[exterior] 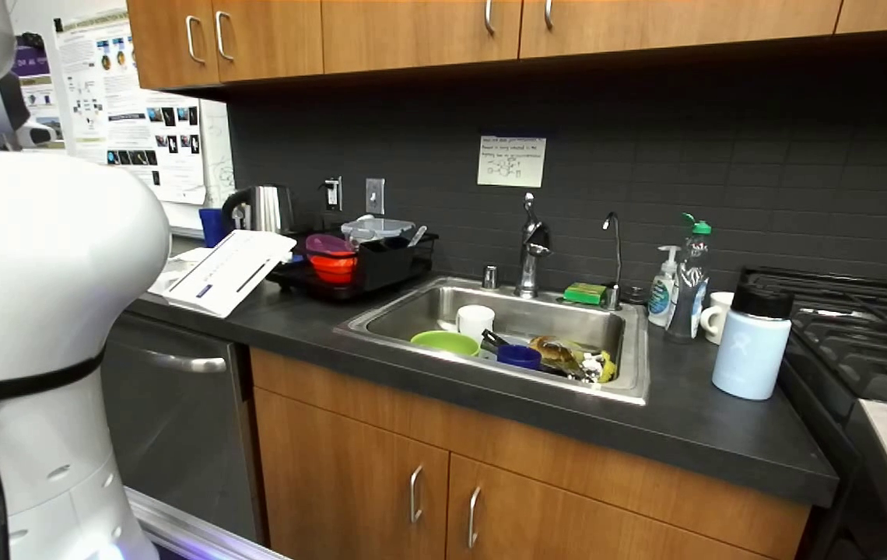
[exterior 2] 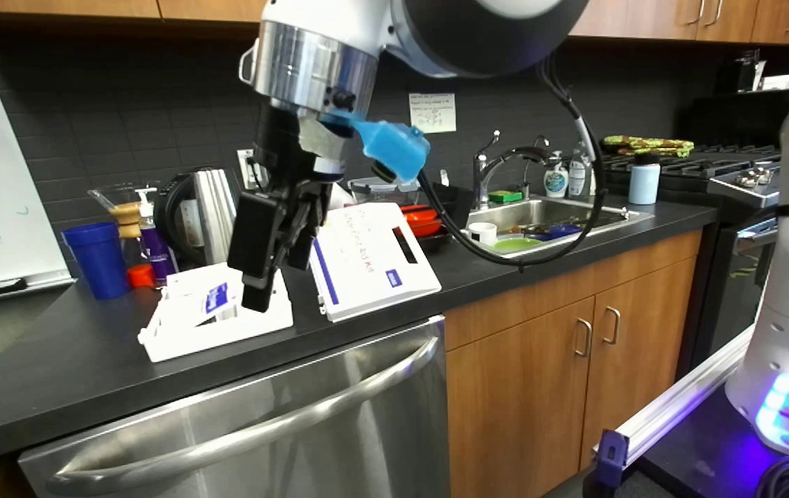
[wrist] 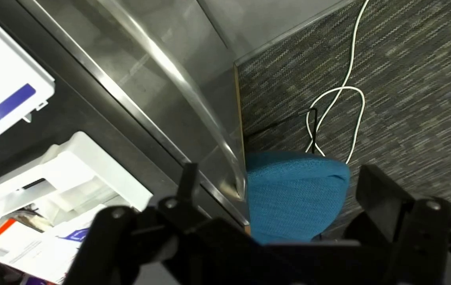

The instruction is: Remove a white and blue object from the box on the left and put it on the counter

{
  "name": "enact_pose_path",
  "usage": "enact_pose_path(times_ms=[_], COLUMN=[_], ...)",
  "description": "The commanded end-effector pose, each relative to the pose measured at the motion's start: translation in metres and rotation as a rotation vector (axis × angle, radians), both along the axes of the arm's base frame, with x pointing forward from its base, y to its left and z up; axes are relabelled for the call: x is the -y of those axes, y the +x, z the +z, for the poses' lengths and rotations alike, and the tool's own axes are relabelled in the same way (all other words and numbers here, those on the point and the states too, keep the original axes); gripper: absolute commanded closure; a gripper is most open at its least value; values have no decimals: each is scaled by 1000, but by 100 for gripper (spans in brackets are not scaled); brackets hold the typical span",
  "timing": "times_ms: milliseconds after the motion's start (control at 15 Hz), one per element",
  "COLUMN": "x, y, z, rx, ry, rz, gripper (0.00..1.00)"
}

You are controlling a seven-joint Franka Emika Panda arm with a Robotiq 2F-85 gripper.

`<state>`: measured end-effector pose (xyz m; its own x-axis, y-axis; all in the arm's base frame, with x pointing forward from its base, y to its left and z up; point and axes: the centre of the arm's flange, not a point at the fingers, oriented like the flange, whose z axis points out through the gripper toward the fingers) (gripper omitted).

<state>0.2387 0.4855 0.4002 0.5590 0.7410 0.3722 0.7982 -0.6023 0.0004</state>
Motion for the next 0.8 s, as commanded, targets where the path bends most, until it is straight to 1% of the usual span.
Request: enact_pose_path(times_ms=[0,400,533,733], x=[-1,-2,-7,-23], y=[1,2,5,8], z=[0,0,2,2], rx=[-1,-3,-5,8], ry=[2,3,31,26], rz=[-1,0,-4,14], gripper=[0,0,0,0])
